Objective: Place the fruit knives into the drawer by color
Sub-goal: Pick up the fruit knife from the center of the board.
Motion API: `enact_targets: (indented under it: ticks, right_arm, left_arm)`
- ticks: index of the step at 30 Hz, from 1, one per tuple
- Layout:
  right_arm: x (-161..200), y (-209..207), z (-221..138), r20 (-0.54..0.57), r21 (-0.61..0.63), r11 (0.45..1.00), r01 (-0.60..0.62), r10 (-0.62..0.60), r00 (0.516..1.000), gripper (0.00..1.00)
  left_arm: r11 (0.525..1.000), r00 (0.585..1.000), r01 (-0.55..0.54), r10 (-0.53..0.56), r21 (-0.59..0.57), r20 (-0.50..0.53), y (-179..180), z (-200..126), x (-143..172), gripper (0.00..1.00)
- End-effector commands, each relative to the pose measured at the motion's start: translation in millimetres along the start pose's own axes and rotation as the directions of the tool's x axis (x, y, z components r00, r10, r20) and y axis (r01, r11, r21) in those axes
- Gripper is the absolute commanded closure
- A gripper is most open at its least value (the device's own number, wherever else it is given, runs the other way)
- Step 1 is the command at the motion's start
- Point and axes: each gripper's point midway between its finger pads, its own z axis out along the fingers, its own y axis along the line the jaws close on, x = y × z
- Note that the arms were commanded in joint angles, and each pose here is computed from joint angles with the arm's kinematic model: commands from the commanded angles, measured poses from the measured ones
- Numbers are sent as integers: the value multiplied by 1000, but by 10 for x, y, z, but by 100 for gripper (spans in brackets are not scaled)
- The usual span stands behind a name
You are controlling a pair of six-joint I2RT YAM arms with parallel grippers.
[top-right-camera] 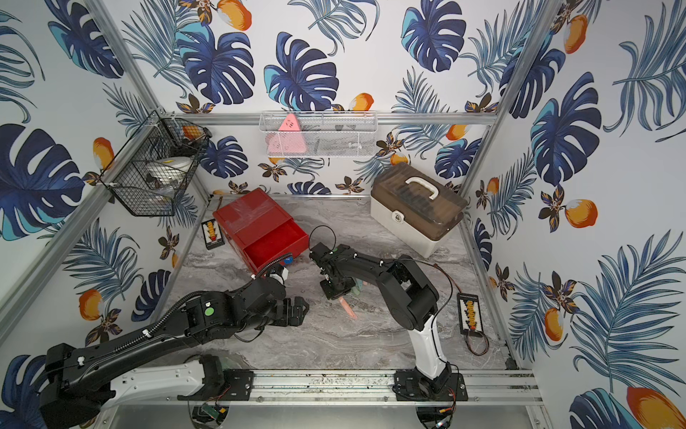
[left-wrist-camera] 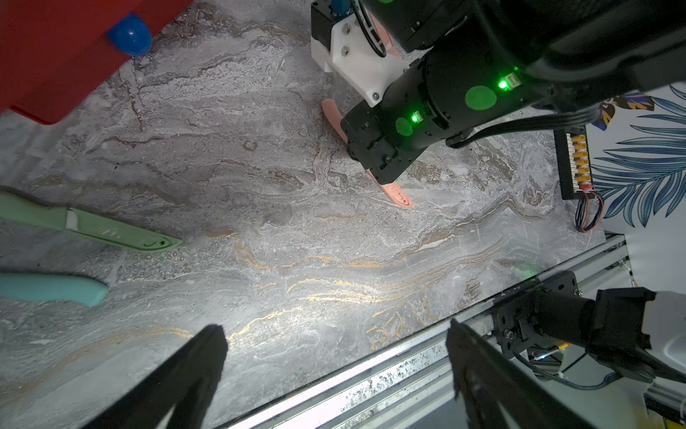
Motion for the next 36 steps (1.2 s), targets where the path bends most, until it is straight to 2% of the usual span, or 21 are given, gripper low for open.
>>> enact_targets:
  ticks: [1, 3, 7, 21, 36]
  right_arm:
    - [46, -10, 157, -34, 15, 1000, -13, 14, 999, 87]
    - [63, -4, 175, -47, 14, 1000, -16, 17, 999, 95]
    - [71, 3, 164, -51, 9, 1000, -20, 21, 998, 100]
    - [11, -49, -279, 21, -13, 997, -73, 74, 997, 100]
    - [57, -204, -604, 31, -48, 986, -161, 162, 986, 97]
  left_arm:
    - [1000, 999, 23, -23, 1, 30, -9, 0, -55, 1]
    - [1000, 999, 20, -20, -1, 28, -10, 9, -53, 1]
    - [1000, 999, 18, -17, -3, 30, -9, 14, -56, 1]
    - [1000, 1000, -9, 9, -10, 25, 10, 17, -40, 1]
    - [999, 998, -51, 51, 1, 27, -80, 30, -92, 1]
